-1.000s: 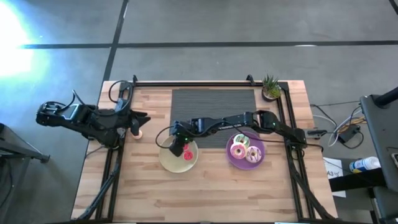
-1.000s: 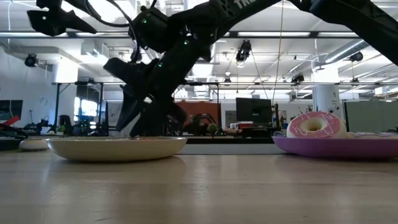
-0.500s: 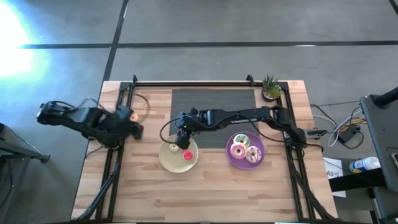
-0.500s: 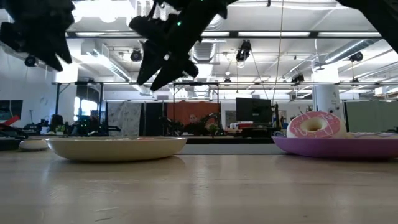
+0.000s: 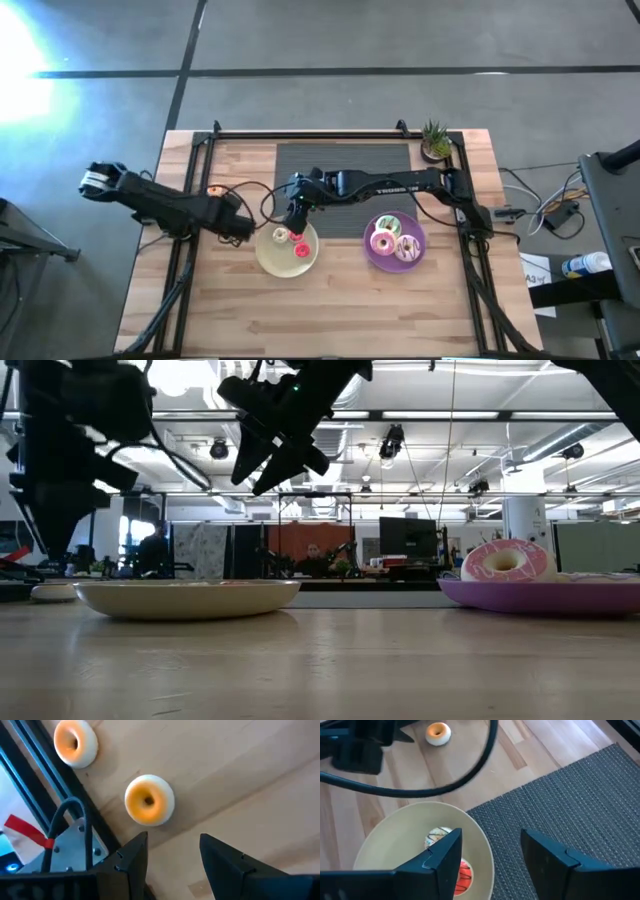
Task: Pick & Place donuts
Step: Put the small blue donut on the white plate
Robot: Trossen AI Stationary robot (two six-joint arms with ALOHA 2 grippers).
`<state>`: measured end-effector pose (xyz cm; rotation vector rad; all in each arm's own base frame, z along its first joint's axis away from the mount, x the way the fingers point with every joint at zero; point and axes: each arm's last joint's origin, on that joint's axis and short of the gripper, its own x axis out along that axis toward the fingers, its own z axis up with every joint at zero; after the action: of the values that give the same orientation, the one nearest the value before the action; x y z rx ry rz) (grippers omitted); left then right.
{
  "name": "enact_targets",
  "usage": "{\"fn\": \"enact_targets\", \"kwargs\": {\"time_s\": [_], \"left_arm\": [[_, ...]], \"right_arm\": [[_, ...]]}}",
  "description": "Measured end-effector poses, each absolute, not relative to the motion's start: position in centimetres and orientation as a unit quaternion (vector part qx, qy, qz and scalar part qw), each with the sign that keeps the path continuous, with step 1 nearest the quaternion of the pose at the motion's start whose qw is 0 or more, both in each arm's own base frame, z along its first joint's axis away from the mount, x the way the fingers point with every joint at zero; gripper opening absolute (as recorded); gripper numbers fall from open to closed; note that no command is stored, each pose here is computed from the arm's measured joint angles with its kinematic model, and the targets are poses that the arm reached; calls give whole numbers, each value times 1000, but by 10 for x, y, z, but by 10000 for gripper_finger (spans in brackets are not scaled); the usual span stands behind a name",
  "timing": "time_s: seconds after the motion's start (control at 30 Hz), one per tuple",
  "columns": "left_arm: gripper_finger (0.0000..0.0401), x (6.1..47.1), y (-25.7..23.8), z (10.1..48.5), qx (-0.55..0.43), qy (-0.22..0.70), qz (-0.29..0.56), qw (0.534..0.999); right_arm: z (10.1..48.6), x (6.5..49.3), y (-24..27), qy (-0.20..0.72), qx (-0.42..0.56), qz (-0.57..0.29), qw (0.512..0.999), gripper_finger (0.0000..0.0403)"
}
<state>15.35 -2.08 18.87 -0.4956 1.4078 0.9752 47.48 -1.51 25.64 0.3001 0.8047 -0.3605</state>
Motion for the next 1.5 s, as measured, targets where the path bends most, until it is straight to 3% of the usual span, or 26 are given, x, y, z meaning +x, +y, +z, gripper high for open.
{"fn": "enact_targets", "kwargs": {"time_s": [0.77, 0.93, 1.27, 1.5], "left_arm": [[148, 151, 11, 142, -246, 626, 423, 606], [114, 149, 14, 139, -242, 629, 419, 608], [12, 150, 22, 140, -188, 598, 463, 627], [1, 160, 23, 155, -214, 583, 440, 649]], "right_arm": [[255, 474, -11, 395, 144, -171, 891, 187], [255, 474, -12, 395, 144, -171, 891, 184], [255, 474, -11, 395, 144, -171, 891, 178], [262, 472, -3, 396, 101, -144, 901, 169]]}}
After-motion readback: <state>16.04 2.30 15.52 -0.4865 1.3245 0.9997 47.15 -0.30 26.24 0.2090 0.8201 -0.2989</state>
